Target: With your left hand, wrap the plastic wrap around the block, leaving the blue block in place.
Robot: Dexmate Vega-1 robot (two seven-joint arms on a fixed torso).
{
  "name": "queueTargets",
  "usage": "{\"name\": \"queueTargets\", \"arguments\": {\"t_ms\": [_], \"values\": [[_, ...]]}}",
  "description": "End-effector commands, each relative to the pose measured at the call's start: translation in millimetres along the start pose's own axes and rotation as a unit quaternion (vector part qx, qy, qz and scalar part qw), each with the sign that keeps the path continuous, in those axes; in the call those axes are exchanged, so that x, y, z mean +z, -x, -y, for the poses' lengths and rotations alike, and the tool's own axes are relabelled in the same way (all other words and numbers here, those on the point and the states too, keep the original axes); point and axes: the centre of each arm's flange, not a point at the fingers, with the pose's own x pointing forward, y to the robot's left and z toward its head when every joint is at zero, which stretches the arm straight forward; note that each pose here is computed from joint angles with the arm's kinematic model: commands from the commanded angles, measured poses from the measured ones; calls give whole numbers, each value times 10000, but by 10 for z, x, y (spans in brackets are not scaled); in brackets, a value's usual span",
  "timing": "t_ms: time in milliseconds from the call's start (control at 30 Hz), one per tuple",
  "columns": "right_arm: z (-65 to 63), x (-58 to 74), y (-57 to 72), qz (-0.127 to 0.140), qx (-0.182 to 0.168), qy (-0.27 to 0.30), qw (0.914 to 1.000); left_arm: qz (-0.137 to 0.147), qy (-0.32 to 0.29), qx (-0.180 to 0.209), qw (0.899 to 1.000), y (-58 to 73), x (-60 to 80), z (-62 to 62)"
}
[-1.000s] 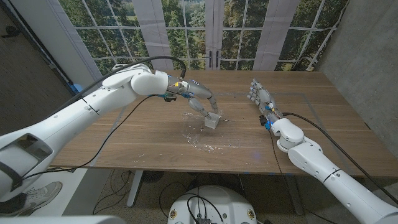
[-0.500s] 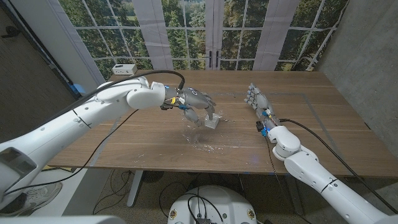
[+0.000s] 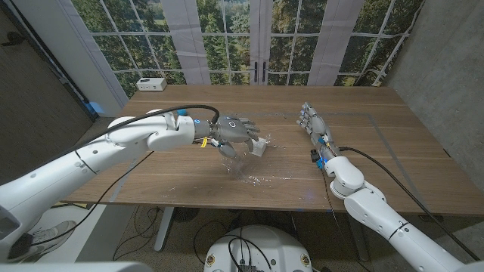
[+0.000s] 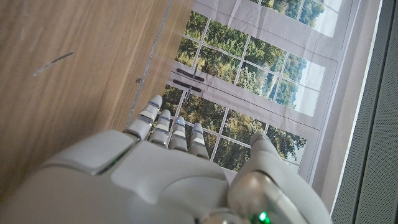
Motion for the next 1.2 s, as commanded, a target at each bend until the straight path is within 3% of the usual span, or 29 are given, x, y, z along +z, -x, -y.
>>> {"name": "queueTargets", "arguments": {"t_ms": [33,267,467,633,833,900,1200], "values": [[-31,-25,-28,-14,31,4,10000,-113,-651,234,9975,141,180,188],[-33,-36,-12,-19,-17,-16,10000,-4,-733,236,9970,166,255,262],[-30,-42,23,-32,-60,-23,10000,131,-694,-3,9975,157,316,330],[-32,-49,30,-33,-24,-16,10000,44,-884,35,9961,145,353,367],[-37,-57,32,-47,0,-14,10000,-37,-707,-3,9975,44,339,425],[-32,-61,40,-47,-7,-9,10000,-88,-898,74,9959,29,364,428],[0,-70,70,-46,-51,-32,10000,31,-873,-18,9962,-114,414,520]]}}
